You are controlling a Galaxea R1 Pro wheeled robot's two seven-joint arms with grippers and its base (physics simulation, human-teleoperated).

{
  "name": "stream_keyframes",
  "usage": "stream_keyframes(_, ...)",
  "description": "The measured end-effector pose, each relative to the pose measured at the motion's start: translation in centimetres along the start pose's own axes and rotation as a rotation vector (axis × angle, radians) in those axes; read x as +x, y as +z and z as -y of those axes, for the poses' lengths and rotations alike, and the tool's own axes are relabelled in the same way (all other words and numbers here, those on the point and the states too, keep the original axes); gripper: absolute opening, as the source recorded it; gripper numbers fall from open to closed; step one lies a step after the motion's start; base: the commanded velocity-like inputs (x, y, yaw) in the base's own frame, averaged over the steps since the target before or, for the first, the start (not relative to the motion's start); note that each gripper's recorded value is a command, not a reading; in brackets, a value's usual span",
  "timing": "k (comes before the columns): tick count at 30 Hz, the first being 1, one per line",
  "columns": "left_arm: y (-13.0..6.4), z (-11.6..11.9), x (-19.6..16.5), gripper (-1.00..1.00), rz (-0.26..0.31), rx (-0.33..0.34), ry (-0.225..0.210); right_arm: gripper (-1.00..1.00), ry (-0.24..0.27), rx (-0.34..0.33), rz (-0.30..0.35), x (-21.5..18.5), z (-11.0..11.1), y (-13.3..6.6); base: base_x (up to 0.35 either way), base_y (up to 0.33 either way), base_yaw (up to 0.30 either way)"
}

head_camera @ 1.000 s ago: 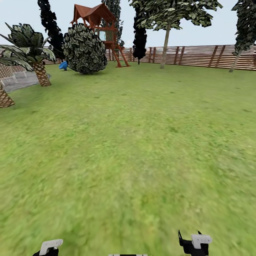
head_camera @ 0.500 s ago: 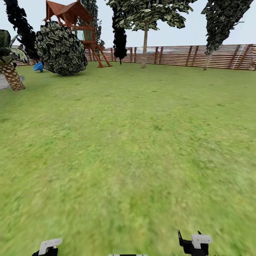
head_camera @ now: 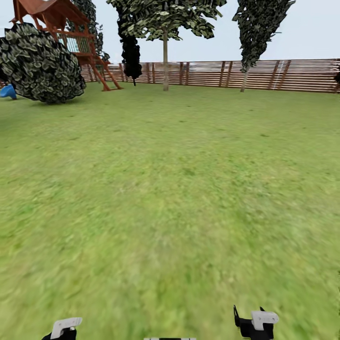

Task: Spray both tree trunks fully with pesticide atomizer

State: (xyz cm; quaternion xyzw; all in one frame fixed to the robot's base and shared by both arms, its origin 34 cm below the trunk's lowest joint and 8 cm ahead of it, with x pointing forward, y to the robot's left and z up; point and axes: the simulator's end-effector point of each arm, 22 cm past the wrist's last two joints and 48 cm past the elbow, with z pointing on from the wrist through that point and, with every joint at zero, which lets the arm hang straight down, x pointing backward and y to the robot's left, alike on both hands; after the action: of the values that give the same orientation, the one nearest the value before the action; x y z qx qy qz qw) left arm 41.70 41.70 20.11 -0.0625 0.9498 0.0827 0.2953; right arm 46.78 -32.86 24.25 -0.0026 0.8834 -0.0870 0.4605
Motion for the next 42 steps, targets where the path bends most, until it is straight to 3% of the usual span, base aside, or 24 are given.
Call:
stream_keyframes(13, 0.1, 0.0, 0.7, -1.00, -0.015, 0.000, 0.001, 1.00, 0.025, -0.031, -0.016, 0.6, -2.9, -0.3, 0.340, 0.003, -0.169)
stream_keyframes(20, 0.1, -0.1, 0.8, -1.00, -0.015, -0.006, -0.015, 1.00, 0.019, -0.037, -0.017, 0.7, -2.9, -0.3, 0.340, 0.083, 0.017)
stream_keyframes(30, 0.1, 0.2, 1.2, -1.00, -0.024, -0.004, -0.020, 1.00, 0.018, -0.026, -0.019, 0.8, -2.5, -0.2, 0.340, 0.007, 0.222)
stream_keyframes(42, 0.1, -0.1, 1.3, -1.00, -0.023, -0.013, -0.040, 1.00, 0.012, -0.023, -0.020, 0.9, -2.0, -0.2, 0.340, 0.000, 0.012)
